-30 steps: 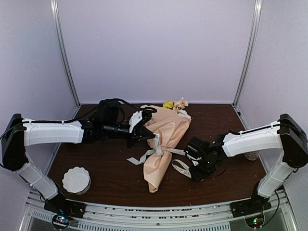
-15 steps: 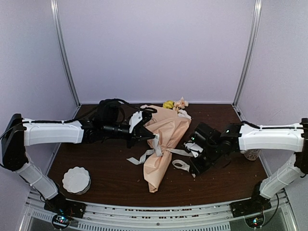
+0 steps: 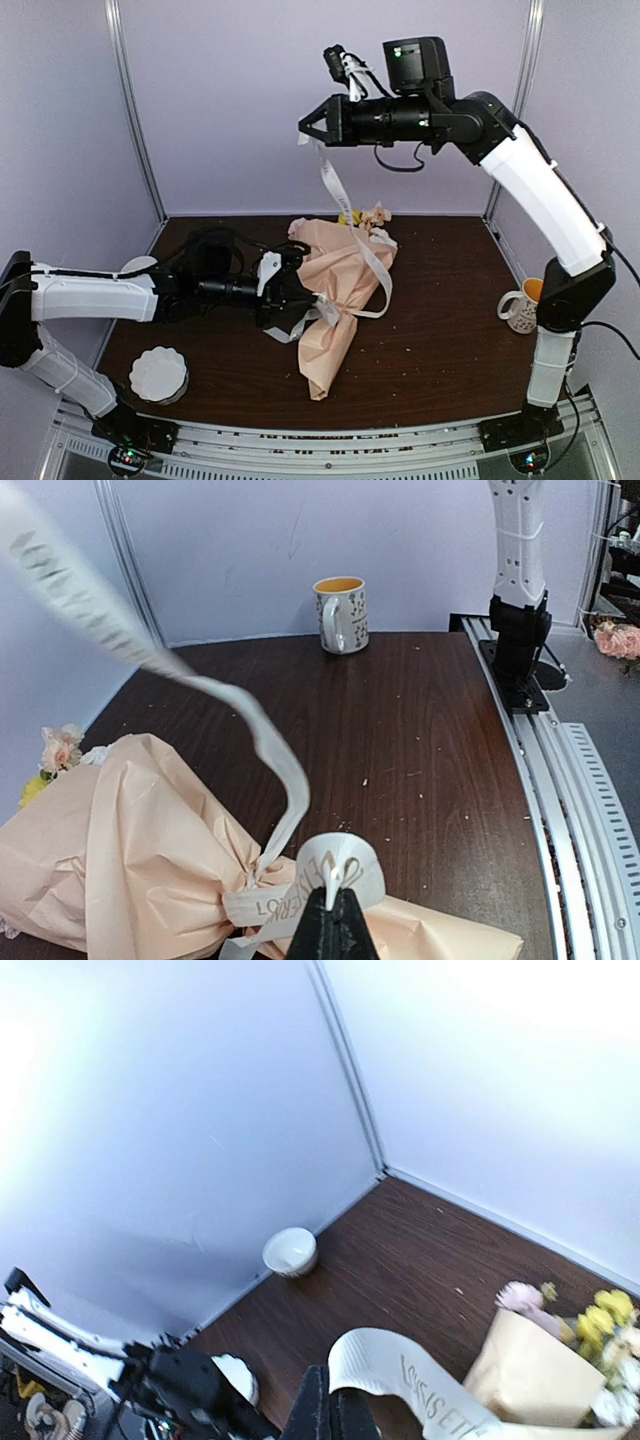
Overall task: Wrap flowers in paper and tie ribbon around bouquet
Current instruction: Cross the half-tied ribbon over the folded bouquet.
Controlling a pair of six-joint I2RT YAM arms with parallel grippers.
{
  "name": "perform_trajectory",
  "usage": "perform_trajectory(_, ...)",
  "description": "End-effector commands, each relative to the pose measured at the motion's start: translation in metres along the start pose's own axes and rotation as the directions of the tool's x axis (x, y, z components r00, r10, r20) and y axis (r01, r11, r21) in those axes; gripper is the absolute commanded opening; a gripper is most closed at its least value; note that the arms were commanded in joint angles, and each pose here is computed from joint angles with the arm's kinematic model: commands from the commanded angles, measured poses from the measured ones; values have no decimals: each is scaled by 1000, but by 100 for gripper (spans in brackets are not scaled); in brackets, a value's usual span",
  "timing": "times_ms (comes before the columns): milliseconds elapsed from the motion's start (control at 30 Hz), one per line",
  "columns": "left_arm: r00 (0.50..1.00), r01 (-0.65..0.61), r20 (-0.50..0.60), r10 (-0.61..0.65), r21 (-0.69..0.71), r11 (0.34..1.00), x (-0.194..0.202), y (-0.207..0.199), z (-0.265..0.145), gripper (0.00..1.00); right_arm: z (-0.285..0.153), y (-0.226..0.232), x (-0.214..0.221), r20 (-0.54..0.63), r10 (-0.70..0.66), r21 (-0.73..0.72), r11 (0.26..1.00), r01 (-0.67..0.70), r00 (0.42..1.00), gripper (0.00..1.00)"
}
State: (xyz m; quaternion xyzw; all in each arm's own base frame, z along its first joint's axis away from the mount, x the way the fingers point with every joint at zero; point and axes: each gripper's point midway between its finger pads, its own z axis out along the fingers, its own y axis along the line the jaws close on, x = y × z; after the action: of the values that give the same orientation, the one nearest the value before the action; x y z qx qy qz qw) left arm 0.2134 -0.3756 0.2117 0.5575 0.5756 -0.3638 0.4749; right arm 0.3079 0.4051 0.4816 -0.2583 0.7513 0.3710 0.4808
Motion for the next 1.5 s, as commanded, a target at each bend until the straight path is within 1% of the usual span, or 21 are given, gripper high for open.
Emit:
perform_trajectory(0,994,-49,94,51,-23,999,-22,-8,-8,0,51,48,17,-17,78,-136,987,-79,997,0)
perform_trajectory(133,993,-55,107,55,-8,998,-19,-16,-11,0,84,60,37,-4,126,-142,982,-125,992,0)
perform_trajectory(200,993,-51,105,51,-1,999,-18,-18,-12,0,101,55,57,-54,149,-127,980,-155,987,0)
perform_trajectory(267,993,-50,106,50,4,999,-18,-19,-12,0,115,51,85,-136,154,-105,980,-169,979,0)
perform_trajectory(300,993,-49,107,48,3,999,-18,-20,-12,0,121,48,99,-179,148,-93,982,-166,973,5)
perform_trajectory(367,992,-46,114,46,1,999,-18,-19,-13,0,130,37,129,-267,134,-52,987,-153,954,30)
perform_trajectory(433,992,-38,118,38,0,999,-18,-19,-13,0,132,26,150,-334,115,-20,991,-129,936,59)
perform_trajectory(467,992,-34,121,34,0,999,-19,-19,-13,0,131,23,156,-357,106,-19,992,-121,928,67)
perform_trajectory(500,992,-29,121,29,2,1000,-18,-20,-13,0,129,19,159,-371,101,-23,993,-118,923,72)
perform_trajectory(600,993,-16,116,15,4,1000,-16,-19,-11,0,109,7,146,-347,92,-39,993,-112,933,79)
perform_trajectory(733,993,5,115,-5,4,1000,-16,-17,-9,0,74,-5,130,-288,29,-112,992,-64,957,80)
perform_trajectory(800,993,17,115,-17,3,1000,-16,-16,-8,0,54,-8,130,-262,-15,-159,987,-27,965,76)
perform_trajectory(867,994,30,108,-29,-6,1000,-15,-13,-6,0,39,-14,154,-275,-65,-189,982,13,959,67)
perform_trajectory(967,995,42,93,-41,-7,999,-14,-9,-3,0,17,-7,178,-255,-141,-287,956,64,957,52)
perform_trajectory(1033,995,44,88,-43,-4,999,-14,-8,-3,0,7,-2,194,-239,-166,-345,936,77,957,47)
perform_trajectory(1100,995,45,88,-44,-8,999,-14,-7,-3,0,3,-2,207,-226,-185,-370,925,91,957,46)
perform_trajectory(1167,995,49,89,-49,-9,999,-14,-6,-2,0,2,-3,216,-224,-197,-378,920,102,954,49)
perform_trajectory(1233,995,51,87,-50,-9,999,-15,-5,-2,0,6,-4,222,-223,-193,-385,918,96,956,52)
perform_trajectory(1333,995,56,82,-56,1,998,-14,-5,0,0,16,-3,235,-250,-190,-394,916,80,949,52)
perform_trajectory(1400,995,58,77,-58,3,998,-14,-4,1,0,21,-6,246,-278,-184,-390,918,65,943,50)
perform_trajectory(1467,995,58,76,-58,2,998,-14,-3,1,0,23,-7,254,-294,-176,-394,918,48,939,45)
